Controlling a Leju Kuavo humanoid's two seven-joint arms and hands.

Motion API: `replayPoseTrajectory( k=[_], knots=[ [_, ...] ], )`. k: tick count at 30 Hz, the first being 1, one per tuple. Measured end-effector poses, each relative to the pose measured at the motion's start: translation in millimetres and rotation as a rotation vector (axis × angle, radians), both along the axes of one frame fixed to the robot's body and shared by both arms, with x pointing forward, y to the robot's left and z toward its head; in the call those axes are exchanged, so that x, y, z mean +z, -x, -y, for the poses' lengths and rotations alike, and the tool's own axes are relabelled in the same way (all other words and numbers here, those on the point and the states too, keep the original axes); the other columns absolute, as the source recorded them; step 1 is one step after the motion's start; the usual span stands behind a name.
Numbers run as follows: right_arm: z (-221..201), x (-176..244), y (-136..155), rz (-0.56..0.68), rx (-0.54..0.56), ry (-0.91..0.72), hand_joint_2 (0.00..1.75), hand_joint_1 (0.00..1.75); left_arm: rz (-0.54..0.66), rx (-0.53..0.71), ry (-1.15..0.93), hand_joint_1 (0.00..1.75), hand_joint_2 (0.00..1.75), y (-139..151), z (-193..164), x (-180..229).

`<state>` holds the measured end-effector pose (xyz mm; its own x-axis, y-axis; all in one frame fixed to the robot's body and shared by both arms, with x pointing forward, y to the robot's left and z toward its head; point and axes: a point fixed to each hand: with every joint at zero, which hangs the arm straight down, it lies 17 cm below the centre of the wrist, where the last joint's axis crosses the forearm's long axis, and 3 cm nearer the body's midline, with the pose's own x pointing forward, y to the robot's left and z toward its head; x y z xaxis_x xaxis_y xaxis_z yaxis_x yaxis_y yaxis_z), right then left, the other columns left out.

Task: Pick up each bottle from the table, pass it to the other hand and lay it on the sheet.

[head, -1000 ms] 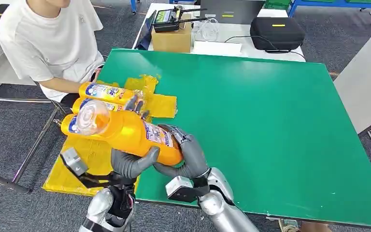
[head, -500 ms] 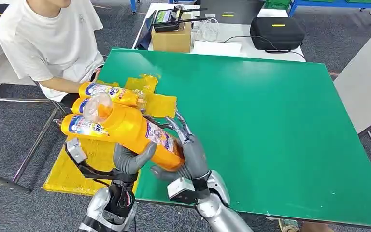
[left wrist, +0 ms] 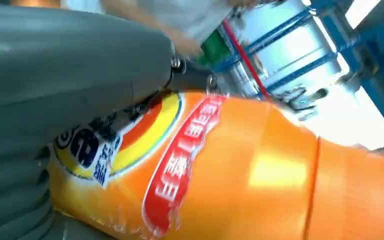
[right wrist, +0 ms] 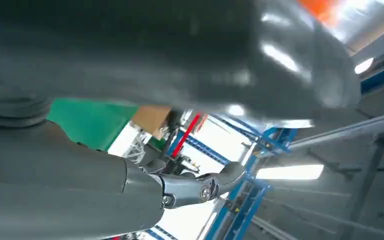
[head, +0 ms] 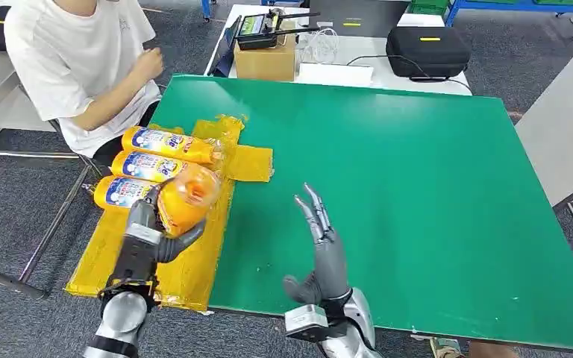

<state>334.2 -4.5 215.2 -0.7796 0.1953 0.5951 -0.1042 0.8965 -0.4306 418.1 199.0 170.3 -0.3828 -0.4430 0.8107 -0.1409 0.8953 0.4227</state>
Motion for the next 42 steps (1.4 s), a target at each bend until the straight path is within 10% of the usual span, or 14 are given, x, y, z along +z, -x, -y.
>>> replayPoseTrajectory(
  k=[14, 20, 28, 37, 42],
  knots=[
    [26, -5, 3, -0.032, -0.038, -0.029, 0.00, 0.00, -0.149, 0.069, -0.370, 1.75, 1.75, 0, -55, -69],
    [38, -10, -2, -0.080, -0.047, -0.080, 0.00, 0.00, -0.321, -0.095, -0.616, 1.75, 1.75, 14, -49, -135],
    [53, -8, -14, -0.140, -0.048, -0.181, 0.00, 0.00, -0.448, -0.311, -0.786, 0.87, 1.75, 32, -42, -194],
    [62, -10, -20, -0.147, -0.072, -0.195, 0.00, 0.00, -0.478, -0.333, -0.860, 0.87, 1.75, 26, -35, -214],
    [63, -8, -22, -0.142, -0.074, -0.195, 0.00, 0.00, -0.486, -0.334, -0.877, 0.00, 1.75, 24, -36, -217]
  ],
)
